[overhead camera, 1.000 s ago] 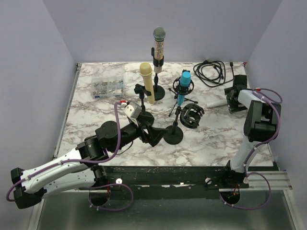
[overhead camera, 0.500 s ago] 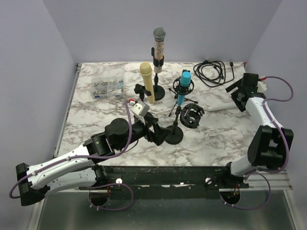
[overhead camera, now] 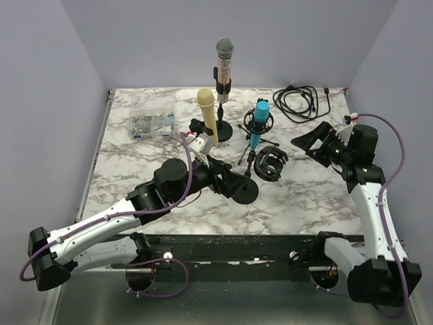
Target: Remove the microphone from the stand
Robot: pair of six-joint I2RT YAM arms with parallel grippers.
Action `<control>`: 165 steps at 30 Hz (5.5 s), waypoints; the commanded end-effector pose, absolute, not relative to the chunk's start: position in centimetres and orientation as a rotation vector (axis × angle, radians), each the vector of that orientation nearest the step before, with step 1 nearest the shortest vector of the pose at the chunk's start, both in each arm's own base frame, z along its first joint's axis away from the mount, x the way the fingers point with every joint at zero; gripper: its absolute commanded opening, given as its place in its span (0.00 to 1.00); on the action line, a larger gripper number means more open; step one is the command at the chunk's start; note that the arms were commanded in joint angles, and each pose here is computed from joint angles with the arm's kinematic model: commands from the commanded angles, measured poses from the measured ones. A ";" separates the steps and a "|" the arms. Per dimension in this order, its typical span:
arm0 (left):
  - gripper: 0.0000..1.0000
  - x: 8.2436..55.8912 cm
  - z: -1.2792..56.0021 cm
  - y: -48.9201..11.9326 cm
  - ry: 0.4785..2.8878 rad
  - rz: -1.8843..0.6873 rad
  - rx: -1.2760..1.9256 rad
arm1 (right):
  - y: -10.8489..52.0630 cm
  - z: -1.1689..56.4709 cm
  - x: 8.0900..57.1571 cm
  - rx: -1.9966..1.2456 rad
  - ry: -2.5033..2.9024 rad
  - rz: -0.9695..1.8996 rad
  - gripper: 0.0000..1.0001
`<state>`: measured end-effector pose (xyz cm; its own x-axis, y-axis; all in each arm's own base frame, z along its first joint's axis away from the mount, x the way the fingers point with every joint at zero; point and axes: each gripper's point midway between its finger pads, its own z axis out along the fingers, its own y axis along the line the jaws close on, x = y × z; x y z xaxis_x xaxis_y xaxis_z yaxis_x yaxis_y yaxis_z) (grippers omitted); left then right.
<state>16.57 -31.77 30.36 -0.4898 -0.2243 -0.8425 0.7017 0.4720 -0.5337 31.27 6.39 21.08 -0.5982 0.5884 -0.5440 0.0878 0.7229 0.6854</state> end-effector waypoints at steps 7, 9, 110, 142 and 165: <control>0.93 15.8 31.0 -32.8 1.671 -1.346 0.434 | 11.5 29.8 24.2 0.153 2.031 1.081 1.00; 0.92 15.9 32.4 -33.0 1.667 -1.384 0.418 | 12.8 31.1 23.6 0.078 2.008 1.155 1.00; 0.85 20.5 18.5 -34.4 2.140 -0.909 0.368 | 18.2 19.8 24.5 -0.164 2.330 0.939 1.00; 0.95 15.9 28.3 -33.1 1.857 -1.262 0.511 | 15.5 20.0 24.2 -0.141 2.294 0.741 0.73; 0.95 15.4 30.1 -32.6 1.808 -1.252 0.563 | 16.8 19.0 26.0 -0.105 2.307 0.707 0.38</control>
<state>15.90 -32.85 27.92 -0.5753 -0.0843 -0.8136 0.7143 0.4328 -0.5499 24.82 17.33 18.48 -0.7772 0.0703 -0.6253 -0.3153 0.8165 0.4837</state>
